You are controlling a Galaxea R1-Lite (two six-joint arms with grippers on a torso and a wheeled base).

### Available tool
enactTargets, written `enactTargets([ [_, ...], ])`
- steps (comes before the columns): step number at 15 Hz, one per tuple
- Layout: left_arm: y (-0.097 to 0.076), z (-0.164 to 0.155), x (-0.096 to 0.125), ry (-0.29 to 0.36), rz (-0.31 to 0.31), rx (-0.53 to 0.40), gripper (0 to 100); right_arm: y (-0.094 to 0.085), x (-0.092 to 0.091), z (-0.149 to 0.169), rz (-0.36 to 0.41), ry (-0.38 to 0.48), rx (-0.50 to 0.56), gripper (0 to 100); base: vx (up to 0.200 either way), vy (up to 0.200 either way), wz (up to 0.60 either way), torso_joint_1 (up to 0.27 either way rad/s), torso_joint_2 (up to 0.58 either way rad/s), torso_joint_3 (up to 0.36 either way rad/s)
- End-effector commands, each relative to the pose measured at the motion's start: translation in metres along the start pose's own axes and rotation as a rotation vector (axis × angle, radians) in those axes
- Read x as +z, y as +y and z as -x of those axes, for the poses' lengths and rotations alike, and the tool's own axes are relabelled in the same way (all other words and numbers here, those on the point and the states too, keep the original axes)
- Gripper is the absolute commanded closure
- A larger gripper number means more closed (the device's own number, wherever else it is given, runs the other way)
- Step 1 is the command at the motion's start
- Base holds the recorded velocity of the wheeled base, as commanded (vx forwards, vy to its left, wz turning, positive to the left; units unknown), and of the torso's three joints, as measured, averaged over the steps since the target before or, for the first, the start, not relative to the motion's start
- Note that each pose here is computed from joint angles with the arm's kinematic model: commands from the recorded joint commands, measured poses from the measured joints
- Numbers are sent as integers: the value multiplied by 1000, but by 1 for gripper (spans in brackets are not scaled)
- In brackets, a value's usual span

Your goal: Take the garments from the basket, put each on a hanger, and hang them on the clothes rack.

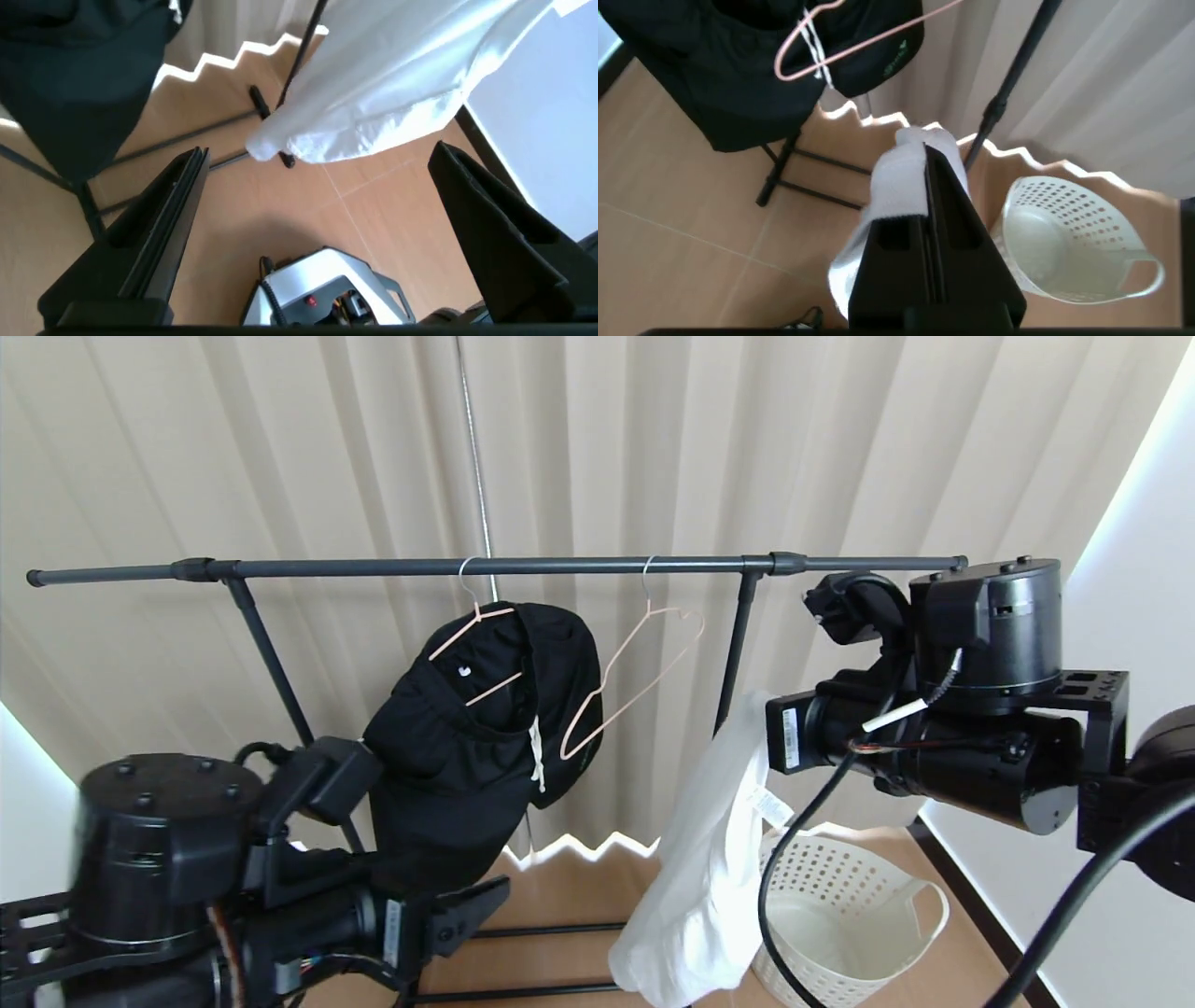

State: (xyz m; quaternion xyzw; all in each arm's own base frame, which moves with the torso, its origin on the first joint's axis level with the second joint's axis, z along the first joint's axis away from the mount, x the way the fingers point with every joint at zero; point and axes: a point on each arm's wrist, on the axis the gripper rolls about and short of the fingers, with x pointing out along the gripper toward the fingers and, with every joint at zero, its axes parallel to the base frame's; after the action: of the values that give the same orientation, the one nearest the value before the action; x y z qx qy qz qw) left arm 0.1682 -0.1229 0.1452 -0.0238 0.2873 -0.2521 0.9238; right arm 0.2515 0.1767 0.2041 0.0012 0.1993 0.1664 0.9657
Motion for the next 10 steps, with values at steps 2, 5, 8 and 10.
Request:
enactTargets([
  [2,-25,-58,-10,99,-59,-28,0,17,-15,-26,16,14,-25,100,0,0,0,0,0,0],
  [5,-47,-92,-6,65,-95,-2,0,27,-20,-37,10,-31,-40,100,0,0,0,0,0,0],
  [8,-64,-117,-10,58,-112,-14,0,31,-24,-38,17,-29,-51,100,0,0,0,0,0,0],
  [10,-68,-136,-7,-8,-105,43,0,37,-25,-35,22,-34,-42,100,0,0,0,0,0,0],
])
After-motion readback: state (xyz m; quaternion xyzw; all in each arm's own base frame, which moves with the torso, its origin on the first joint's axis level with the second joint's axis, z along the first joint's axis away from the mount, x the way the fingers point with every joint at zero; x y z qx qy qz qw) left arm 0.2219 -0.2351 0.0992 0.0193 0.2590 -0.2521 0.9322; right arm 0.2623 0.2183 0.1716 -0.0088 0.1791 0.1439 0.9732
